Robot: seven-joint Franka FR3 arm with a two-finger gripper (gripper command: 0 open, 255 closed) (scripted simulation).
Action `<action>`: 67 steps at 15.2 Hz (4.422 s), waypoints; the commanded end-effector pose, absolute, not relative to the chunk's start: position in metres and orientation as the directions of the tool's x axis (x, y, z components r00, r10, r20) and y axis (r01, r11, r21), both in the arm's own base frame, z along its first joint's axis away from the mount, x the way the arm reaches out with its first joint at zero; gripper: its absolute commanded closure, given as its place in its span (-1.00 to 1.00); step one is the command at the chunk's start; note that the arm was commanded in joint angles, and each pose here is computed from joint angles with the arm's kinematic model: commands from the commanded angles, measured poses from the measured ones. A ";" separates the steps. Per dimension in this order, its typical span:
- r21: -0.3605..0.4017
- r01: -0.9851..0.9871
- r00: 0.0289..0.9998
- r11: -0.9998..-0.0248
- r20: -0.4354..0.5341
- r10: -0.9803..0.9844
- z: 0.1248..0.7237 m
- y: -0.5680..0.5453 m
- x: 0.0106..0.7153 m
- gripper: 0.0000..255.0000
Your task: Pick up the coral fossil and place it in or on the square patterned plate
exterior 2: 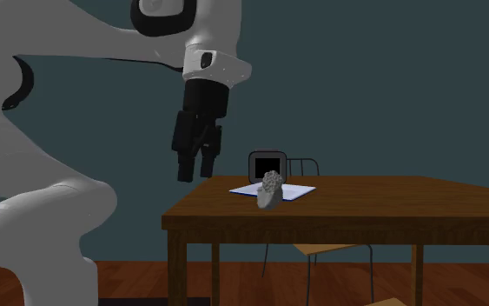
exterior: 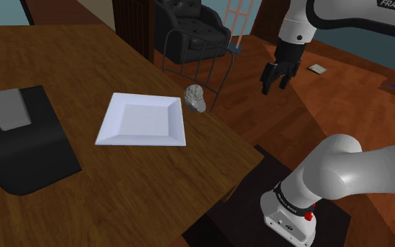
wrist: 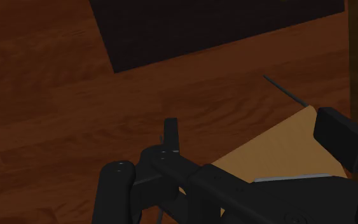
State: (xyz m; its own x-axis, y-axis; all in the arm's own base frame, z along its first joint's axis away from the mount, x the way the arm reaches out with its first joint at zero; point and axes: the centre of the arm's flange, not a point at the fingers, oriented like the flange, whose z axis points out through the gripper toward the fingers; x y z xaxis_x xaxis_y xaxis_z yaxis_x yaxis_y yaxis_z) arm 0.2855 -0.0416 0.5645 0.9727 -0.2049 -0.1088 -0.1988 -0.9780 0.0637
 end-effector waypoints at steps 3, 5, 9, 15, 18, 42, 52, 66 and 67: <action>0.050 -0.246 0.966 -0.968 -0.074 -0.249 0.562 -0.019 0.289 -1.00; 0.035 -0.291 0.955 -0.956 -0.040 -0.292 0.560 0.004 0.294 -1.00; 0.001 -0.379 0.925 -0.925 0.025 -0.379 0.556 0.049 0.307 -1.00; -0.062 -0.499 0.857 -0.865 0.117 -0.503 0.554 0.114 0.334 -1.00; -0.098 -0.552 0.812 -0.828 0.159 -0.561 0.554 0.145 0.352 -1.00; -0.146 -0.612 0.749 -0.777 0.207 -0.629 0.517 0.180 0.386 1.00; -0.146 -0.612 0.749 -0.777 0.207 -0.629 0.544 0.180 0.385 1.00; 0.160 -0.468 0.884 -0.869 0.061 -0.464 0.491 0.230 0.412 -1.00; 0.160 -0.468 0.884 -0.869 0.061 -0.464 0.491 0.230 0.412 -1.00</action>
